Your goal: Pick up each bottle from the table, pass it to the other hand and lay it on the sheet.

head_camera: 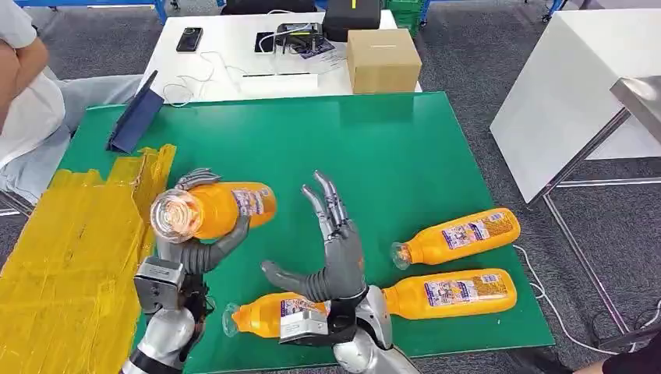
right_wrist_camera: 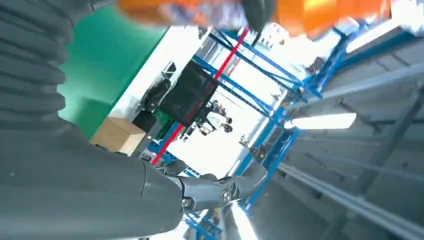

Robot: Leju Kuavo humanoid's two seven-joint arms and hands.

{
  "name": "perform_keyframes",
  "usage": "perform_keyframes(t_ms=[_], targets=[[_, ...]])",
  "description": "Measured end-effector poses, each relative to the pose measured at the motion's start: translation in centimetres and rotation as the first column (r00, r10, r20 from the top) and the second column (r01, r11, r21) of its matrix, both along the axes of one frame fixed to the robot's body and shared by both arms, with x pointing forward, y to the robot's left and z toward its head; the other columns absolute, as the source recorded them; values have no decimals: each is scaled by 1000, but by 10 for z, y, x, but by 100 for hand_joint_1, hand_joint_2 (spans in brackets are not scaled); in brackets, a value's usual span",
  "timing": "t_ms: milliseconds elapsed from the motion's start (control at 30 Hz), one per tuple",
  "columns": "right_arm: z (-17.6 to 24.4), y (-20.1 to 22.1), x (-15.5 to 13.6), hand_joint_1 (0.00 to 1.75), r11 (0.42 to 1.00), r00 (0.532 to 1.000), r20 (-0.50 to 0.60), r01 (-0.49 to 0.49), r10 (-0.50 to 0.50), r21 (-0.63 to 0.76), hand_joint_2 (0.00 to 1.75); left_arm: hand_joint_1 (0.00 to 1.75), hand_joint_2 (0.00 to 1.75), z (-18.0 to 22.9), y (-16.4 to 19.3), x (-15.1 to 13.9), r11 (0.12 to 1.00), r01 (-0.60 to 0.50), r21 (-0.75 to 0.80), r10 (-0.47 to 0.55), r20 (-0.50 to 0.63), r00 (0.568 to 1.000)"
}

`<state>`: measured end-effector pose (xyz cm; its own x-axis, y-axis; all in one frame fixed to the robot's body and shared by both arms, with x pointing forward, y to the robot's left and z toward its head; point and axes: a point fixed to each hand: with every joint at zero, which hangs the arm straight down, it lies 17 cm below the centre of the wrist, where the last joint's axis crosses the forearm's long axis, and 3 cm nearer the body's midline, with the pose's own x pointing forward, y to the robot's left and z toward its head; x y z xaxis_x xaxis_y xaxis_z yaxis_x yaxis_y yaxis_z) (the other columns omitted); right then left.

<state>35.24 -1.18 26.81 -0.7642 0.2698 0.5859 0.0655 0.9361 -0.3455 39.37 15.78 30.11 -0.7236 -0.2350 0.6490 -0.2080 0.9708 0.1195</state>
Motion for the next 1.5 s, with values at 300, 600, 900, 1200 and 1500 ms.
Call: perform_keyframes(t_ms=[300, 600, 900, 1200, 1500], targets=[[22, -50, -7, 0, 983, 998, -49, -20, 30, 181, 175, 175, 175, 11, 4, -3, 838, -351, 417, 278, 227, 933], [42, -137, -20, 0, 957, 995, -25, 104, -101, 269, 175, 175, 175, -37, 28, 18, 372, -557, 742, 510, 338, 791], [50, -171, -29, 0, 944, 983, -6, 179, -185, 276, 175, 175, 175, -82, 89, 52, 195, -461, 865, 701, 206, 683], [51, -177, -31, 0, 941, 980, -3, 194, -201, 277, 175, 175, 175, -97, 90, 59, 134, -422, 896, 681, 226, 696], [53, -180, -31, 0, 938, 977, -6, 206, -213, 279, 175, 175, 175, -122, 96, 70, 84, -319, 944, 666, 185, 723]])
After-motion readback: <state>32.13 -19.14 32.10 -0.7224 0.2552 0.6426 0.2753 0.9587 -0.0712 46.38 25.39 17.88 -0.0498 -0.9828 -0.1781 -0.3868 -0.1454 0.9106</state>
